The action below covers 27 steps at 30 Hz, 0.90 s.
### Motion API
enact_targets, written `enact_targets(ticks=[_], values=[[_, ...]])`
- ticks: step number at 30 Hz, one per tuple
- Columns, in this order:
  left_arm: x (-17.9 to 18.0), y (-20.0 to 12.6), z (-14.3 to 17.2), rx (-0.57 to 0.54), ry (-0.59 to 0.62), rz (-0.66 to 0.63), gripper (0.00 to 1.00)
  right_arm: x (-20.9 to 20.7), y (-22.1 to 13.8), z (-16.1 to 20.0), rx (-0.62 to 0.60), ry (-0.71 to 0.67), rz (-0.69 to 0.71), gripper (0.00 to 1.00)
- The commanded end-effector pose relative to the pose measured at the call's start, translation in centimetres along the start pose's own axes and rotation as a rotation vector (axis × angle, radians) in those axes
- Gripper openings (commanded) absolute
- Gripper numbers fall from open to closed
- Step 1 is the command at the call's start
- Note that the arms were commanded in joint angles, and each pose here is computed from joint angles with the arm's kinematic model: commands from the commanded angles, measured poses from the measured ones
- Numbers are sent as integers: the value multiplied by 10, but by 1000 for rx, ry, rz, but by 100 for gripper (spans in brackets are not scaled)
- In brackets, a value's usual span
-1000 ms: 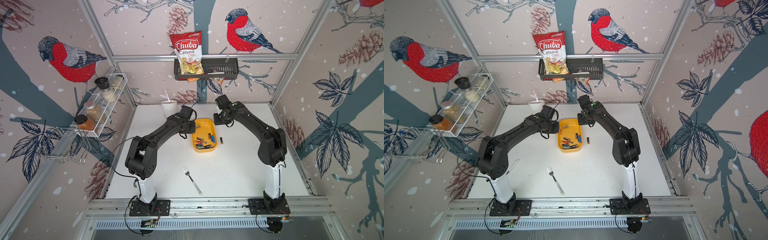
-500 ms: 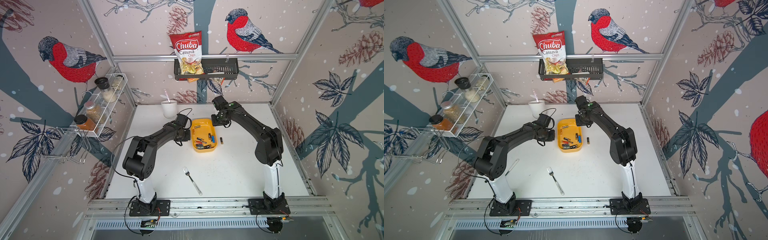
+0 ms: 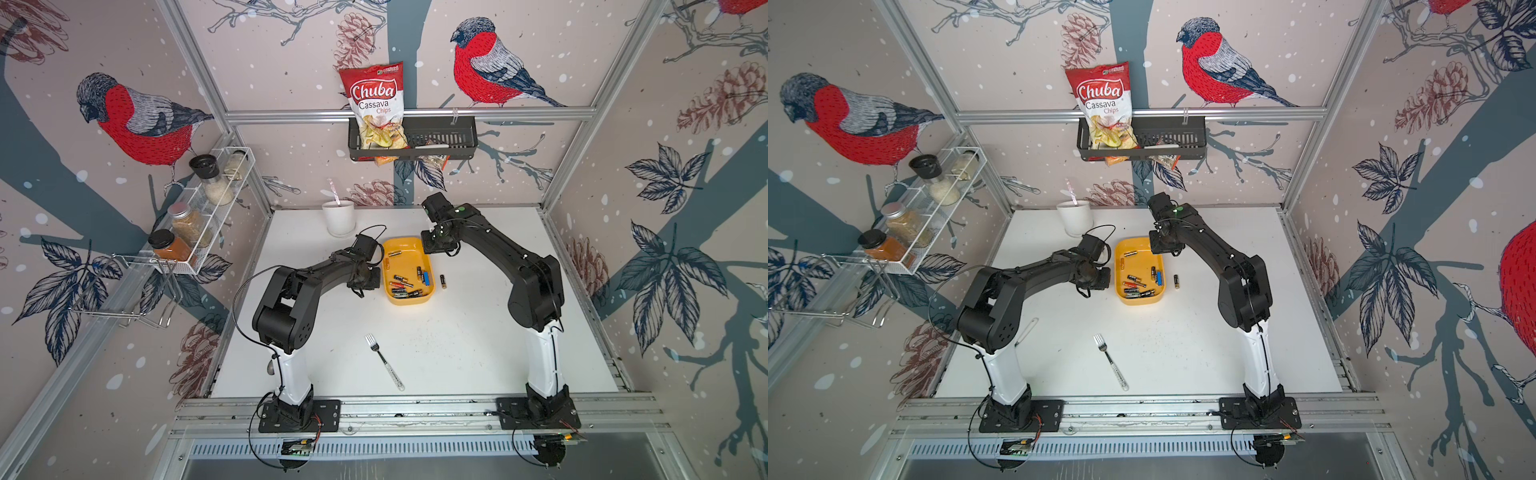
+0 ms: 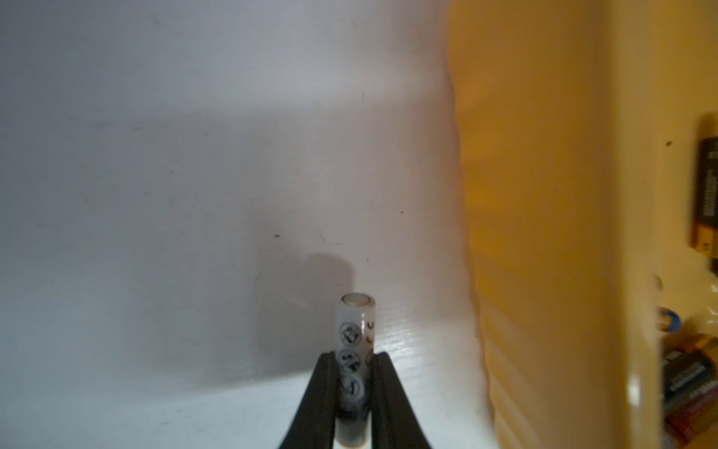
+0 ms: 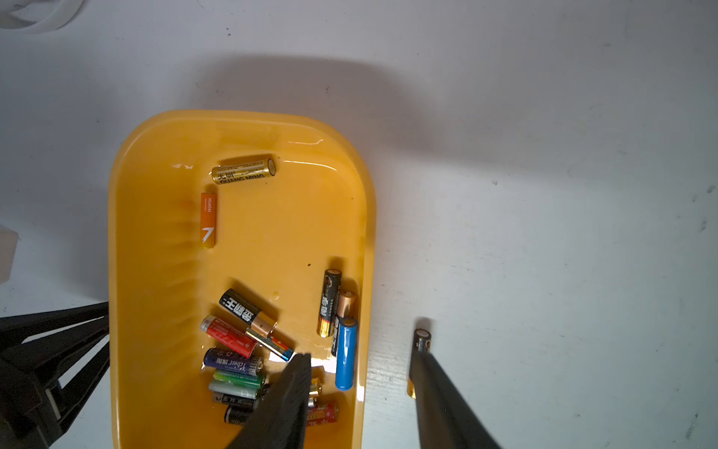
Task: Take the batteries out of the storage box
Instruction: Place the battery at the center of the board.
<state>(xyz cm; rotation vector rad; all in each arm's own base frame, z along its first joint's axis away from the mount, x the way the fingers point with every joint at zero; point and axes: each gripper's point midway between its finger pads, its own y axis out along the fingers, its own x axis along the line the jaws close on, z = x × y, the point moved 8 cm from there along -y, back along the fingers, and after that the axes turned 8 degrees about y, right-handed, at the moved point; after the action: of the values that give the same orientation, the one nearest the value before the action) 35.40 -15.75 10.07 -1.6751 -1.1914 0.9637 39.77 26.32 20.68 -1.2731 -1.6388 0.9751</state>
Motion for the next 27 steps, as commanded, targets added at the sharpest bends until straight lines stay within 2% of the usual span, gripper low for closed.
enact_targets(ticks=[1,27], values=[[1,3,-2,-15,16,4,15,1,1,0,2,8,12,49],[0,0,-7,-14,20,7,24,8,1,1,-1,-12,8,50]])
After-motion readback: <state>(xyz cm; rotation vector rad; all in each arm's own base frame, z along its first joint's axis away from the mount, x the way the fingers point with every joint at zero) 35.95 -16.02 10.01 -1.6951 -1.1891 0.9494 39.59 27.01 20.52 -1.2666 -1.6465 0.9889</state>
